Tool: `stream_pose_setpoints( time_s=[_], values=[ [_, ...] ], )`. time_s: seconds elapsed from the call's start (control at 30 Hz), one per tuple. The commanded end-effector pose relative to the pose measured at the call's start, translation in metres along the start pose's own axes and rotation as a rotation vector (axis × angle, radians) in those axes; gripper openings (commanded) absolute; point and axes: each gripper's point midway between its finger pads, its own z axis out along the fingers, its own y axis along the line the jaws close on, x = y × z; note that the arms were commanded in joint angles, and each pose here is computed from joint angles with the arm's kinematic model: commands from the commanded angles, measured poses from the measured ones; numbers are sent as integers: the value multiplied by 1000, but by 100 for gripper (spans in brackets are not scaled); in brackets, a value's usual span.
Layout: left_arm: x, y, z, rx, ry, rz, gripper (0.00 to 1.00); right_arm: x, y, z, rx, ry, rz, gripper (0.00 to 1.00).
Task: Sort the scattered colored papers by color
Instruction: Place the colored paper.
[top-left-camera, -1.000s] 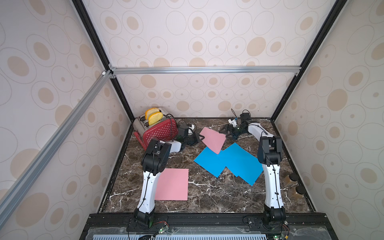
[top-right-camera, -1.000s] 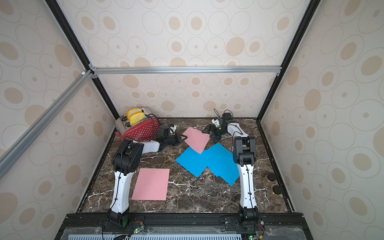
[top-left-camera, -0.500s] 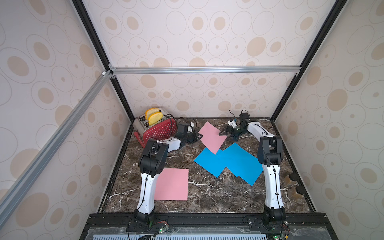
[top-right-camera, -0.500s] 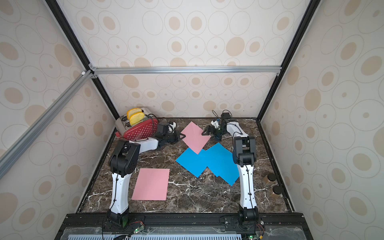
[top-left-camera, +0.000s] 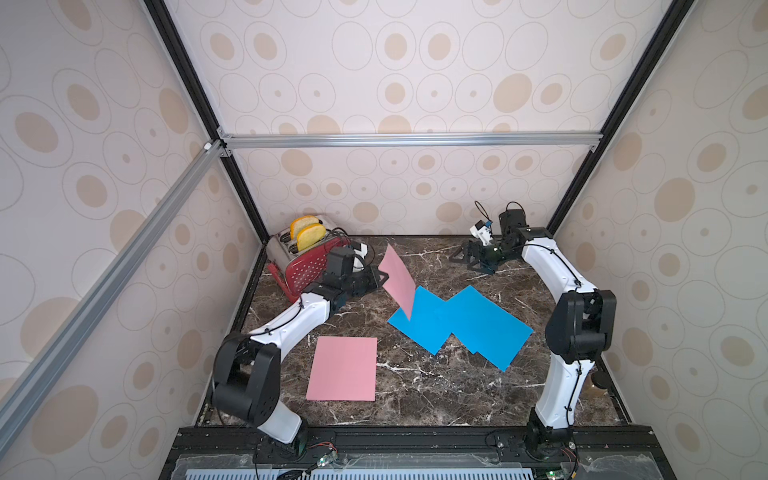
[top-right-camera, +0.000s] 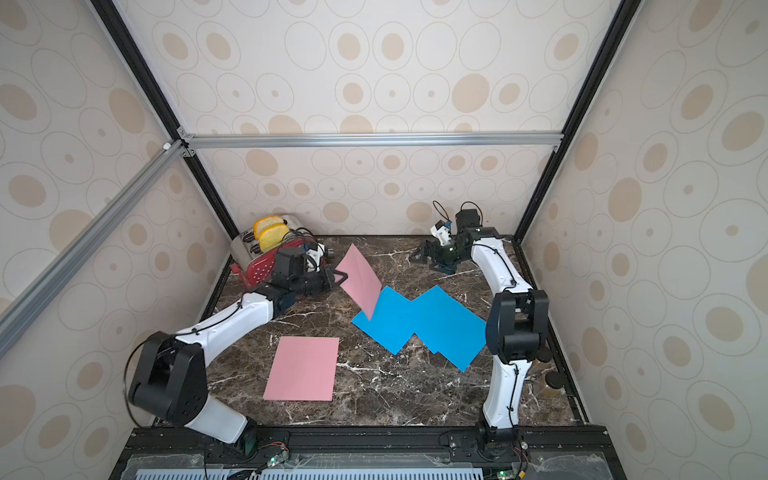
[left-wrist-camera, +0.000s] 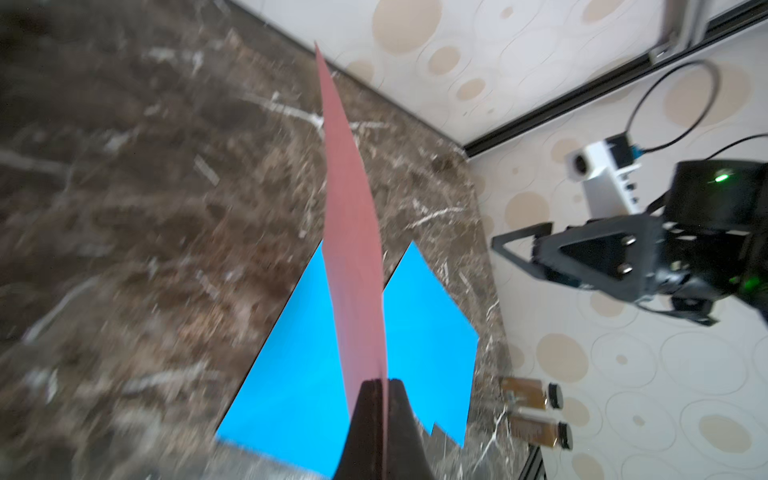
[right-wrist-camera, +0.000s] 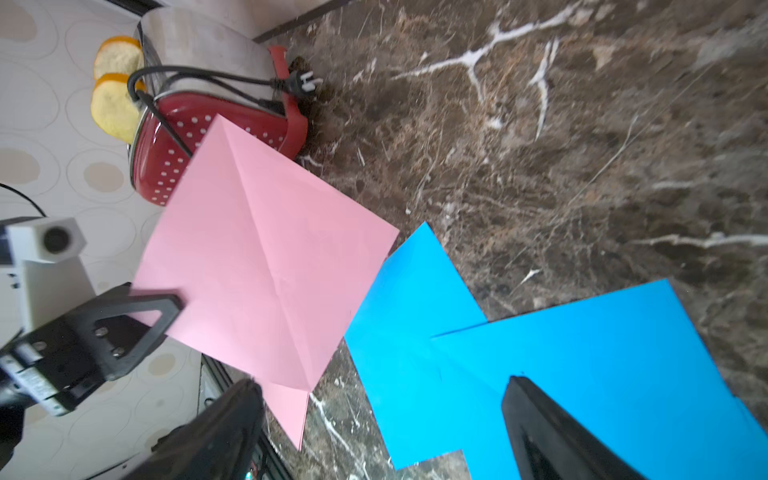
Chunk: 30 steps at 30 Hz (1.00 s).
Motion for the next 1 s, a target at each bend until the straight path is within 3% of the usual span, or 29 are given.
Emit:
stream_pose_setpoints(
  time_s=[0.0, 0.2, 0.6, 0.77, 0.97],
  values=[
    [42, 33, -29, -145, 58, -24, 0, 21, -1, 8, -33, 37, 39, 97],
    [79, 72, -71, -302, -8, -76, 0, 56, 21, 25, -116, 77, 57, 97],
    [127, 115, -129, -505, -153, -201, 0, 128, 84, 98, -185, 256, -29, 97],
    [133, 129, -151, -548, -216, -229, 0, 147, 100, 115, -215, 288, -42, 97],
    [139, 140, -167, -634, -208, -231, 0, 158, 115, 135, -251, 313, -43, 96]
  ],
)
